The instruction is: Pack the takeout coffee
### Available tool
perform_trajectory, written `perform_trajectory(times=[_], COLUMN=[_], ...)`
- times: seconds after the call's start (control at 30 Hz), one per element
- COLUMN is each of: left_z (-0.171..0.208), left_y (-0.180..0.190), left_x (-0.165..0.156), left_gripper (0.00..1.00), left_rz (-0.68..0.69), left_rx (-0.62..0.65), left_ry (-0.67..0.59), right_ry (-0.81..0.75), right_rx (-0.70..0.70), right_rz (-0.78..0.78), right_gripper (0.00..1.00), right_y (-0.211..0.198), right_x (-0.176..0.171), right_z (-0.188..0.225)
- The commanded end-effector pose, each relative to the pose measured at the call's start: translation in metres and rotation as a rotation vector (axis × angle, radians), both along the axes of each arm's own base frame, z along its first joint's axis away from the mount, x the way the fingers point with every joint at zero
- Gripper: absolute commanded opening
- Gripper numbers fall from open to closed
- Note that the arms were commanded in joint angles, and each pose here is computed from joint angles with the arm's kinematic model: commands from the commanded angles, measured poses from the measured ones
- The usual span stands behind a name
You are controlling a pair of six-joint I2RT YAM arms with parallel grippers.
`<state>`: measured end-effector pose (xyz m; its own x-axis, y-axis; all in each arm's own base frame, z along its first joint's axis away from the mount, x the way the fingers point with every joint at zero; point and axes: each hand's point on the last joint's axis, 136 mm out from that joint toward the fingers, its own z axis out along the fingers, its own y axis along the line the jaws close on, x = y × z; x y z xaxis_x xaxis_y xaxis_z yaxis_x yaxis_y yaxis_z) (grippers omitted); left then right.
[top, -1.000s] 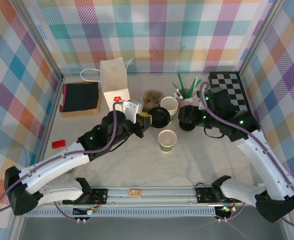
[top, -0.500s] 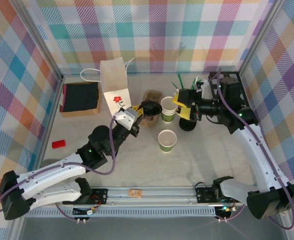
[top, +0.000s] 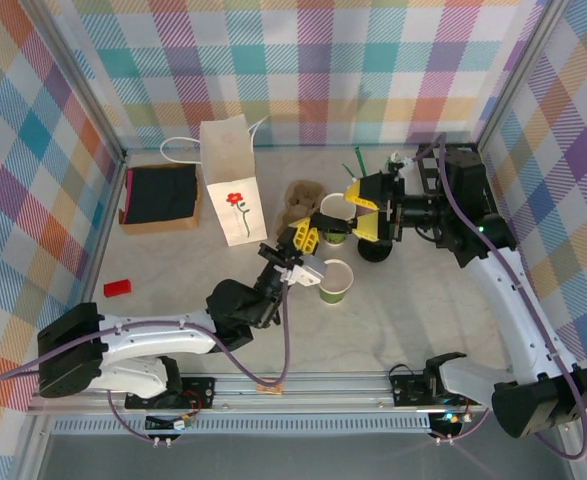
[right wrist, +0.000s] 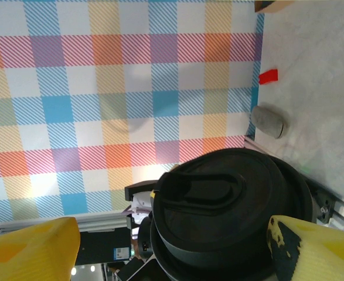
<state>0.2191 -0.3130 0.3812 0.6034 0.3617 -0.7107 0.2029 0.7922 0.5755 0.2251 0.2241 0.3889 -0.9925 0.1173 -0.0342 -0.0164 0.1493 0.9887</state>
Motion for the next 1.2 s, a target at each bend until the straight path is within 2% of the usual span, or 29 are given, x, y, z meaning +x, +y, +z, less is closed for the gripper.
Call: perform_trajectory(times=[0.0, 0.23, 0.5, 0.87, 1.17], left_z=[0.032, 0.044, 0.046, 0.047, 0.05], left_y=[0.014, 0.003, -0.007, -0.022, -0.026], left_x=[-0.001, -0.001, -0.003, 0.004, 0.004], left_gripper=[0.01, 0.01, 0.0, 0.0, 0.0], left_rz=[0.078, 0.075, 0.061, 0.066, 0.06], left_rx=[-0.074, -0.069, -0.032, -0.036, -0.041], left_ry=[-0.082, -0.12, -0.158, -0.152, -0.156], right_ry=[0.055, 0.117, 0.058, 0.14, 0.108], right_rx=[-0.004, -0.027, 0.105, 0.207, 0.276], right_rz=[0.044, 0.002, -0.027, -0.153, -0.166], right_gripper=[0.83, 0.83, 0.84, 0.87, 0.86], right_y=[-0.002, -0.012, -0.012, -0.019, -0.019], right_x=[-0.021, -0.026, -0.016, -0.012, -0.008], right_z=[-0.01, -0.039, -0.007, -0.012, 0.005])
